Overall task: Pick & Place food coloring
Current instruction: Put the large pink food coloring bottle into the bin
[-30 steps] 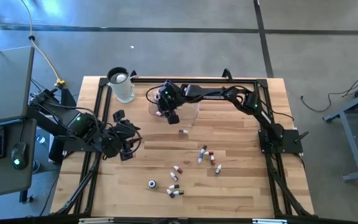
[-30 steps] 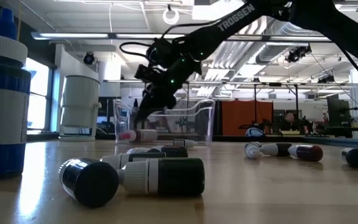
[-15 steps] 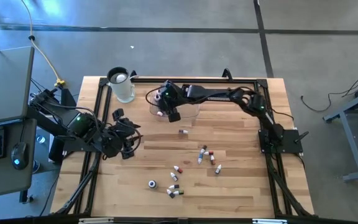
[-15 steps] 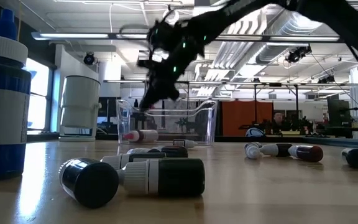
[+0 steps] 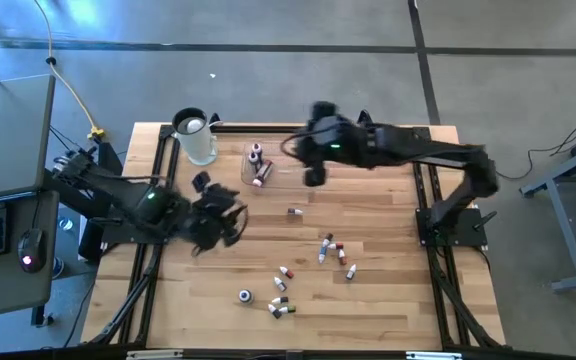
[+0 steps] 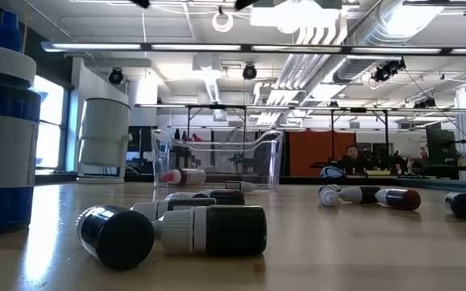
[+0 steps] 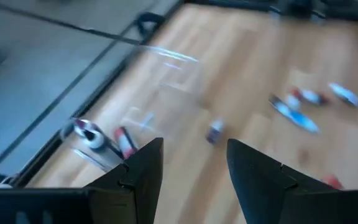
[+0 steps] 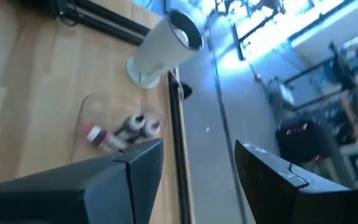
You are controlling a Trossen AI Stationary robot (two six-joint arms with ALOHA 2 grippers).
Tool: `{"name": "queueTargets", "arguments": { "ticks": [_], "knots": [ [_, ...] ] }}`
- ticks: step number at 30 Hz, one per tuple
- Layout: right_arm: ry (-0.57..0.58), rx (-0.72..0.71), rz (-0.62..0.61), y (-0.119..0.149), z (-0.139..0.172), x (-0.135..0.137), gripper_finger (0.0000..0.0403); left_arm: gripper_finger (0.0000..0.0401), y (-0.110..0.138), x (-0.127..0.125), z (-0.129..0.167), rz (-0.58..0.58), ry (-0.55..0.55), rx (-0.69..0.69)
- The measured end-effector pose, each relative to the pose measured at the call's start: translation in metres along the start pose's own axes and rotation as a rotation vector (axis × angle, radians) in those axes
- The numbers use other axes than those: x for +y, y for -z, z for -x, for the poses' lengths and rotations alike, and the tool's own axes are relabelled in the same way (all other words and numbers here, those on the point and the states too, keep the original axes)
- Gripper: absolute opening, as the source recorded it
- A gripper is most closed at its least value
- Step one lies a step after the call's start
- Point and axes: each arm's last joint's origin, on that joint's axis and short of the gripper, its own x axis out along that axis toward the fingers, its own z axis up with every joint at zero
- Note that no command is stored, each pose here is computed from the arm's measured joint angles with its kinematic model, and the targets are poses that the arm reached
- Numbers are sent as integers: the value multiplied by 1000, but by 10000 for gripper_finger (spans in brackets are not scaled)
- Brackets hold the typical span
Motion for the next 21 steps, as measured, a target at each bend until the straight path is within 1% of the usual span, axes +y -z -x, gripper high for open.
{"name": "queueTargets", "arguments": {
  "ticks": [1, 3, 6, 8, 10, 13, 15, 18, 21],
  "knots": [
    [-6, 9, -16, 3, 15, -4, 193, 172, -4, 4, -10, 32, -29, 10],
    [-27, 18, -69, 10, 42, -12, 193, 172, -12, 13, -36, 106, -51, 63],
    [-57, 47, -200, 24, 75, -21, 193, 172, -23, 38, -78, 182, -73, 156],
    [-69, 94, -291, 34, 89, -23, 193, 172, -31, 57, -105, 225, -68, 182],
    [-84, 146, -341, 48, 97, -21, 193, 172, -34, 78, -128, 286, -33, 229],
    [-113, 194, -338, 70, 99, -11, 193, 172, -34, 102, -159, 393, 73, 300],
    [-106, 221, -362, 86, 93, 0, 193, 172, -26, 114, -176, 454, 104, 380],
    [-68, 237, -433, 112, 80, 19, 193, 172, -14, 119, -198, 479, 111, 479],
    [-57, 191, -476, 138, 62, 41, 193, 172, -5, 114, -215, 471, 101, 534]
  ]
}}
